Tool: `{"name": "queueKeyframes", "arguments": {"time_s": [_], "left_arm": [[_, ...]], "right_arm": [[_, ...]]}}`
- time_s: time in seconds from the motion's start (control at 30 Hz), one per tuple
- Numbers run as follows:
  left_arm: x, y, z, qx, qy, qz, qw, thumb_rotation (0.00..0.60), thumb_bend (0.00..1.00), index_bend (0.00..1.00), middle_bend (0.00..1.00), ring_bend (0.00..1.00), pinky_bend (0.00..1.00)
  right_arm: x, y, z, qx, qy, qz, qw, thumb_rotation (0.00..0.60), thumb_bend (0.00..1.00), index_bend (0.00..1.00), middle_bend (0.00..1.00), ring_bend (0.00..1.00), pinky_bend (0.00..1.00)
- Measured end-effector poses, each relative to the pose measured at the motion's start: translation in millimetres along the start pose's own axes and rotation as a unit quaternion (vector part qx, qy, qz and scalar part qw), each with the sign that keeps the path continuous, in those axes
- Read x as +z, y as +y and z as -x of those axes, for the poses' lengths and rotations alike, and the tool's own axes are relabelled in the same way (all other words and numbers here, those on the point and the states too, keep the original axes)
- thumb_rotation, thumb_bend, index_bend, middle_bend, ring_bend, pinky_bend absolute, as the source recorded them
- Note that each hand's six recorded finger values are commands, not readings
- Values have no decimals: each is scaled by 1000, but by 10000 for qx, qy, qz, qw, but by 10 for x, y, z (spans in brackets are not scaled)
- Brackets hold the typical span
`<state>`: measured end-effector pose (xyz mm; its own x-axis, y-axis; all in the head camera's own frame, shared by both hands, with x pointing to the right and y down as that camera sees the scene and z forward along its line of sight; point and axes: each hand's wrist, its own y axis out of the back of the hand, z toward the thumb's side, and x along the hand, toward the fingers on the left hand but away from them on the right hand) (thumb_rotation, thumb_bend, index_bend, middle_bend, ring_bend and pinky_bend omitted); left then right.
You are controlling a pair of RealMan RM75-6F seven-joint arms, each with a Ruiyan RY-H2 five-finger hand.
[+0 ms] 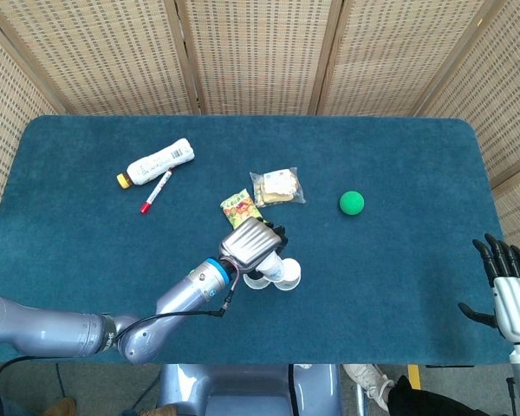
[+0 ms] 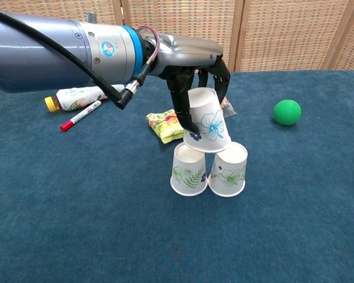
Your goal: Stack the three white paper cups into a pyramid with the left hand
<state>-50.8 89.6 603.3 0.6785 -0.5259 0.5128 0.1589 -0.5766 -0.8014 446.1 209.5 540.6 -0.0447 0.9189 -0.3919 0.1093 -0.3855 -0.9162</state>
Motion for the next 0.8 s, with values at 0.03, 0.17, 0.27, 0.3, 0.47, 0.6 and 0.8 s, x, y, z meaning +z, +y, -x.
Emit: {"name": "queueKeyframes", "arguments": {"time_s": [0.03, 0.17, 0.27, 0.3, 0.47, 0.6, 0.8], "left_arm": [[2, 2, -6, -6, 14, -19, 10000, 600, 176, 520, 334, 366, 400], [19, 12, -33, -41, 71, -60, 9999, 600, 176, 518, 334, 366, 400], [41, 17, -54, -45, 86, -91, 9999, 600, 175, 517, 334, 366, 400], [50, 13, -64, -53, 87, -94, 9999, 600, 174, 517, 334, 366, 400], [89, -26, -124, -102, 112, -156, 9998, 600, 173, 516, 334, 366, 399], [97, -57, -148, -144, 160, -159, 9996, 600, 166, 500, 322, 363, 396], [105, -90, -149, -226, 171, -90, 9996, 600, 6, 134, 13, 42, 209]], "right_arm": [[-2, 0, 2, 1, -2, 4, 10000, 600, 0, 0, 0, 0, 0], [-11, 5, 5, -2, -11, 17, 10000, 600, 0, 0, 0, 0, 0], [-21, 17, 5, -20, -23, 33, 10000, 600, 0, 0, 0, 0, 0], [-27, 25, 5, -32, -34, 43, 10000, 600, 0, 0, 0, 0, 0], [-40, 32, 7, -36, -50, 56, 10000, 600, 0, 0, 0, 0, 0], [-50, 35, 10, -38, -61, 64, 10000, 600, 0, 0, 0, 0, 0], [-59, 53, 5, -62, -64, 79, 9999, 600, 0, 0, 0, 0, 0]]}}
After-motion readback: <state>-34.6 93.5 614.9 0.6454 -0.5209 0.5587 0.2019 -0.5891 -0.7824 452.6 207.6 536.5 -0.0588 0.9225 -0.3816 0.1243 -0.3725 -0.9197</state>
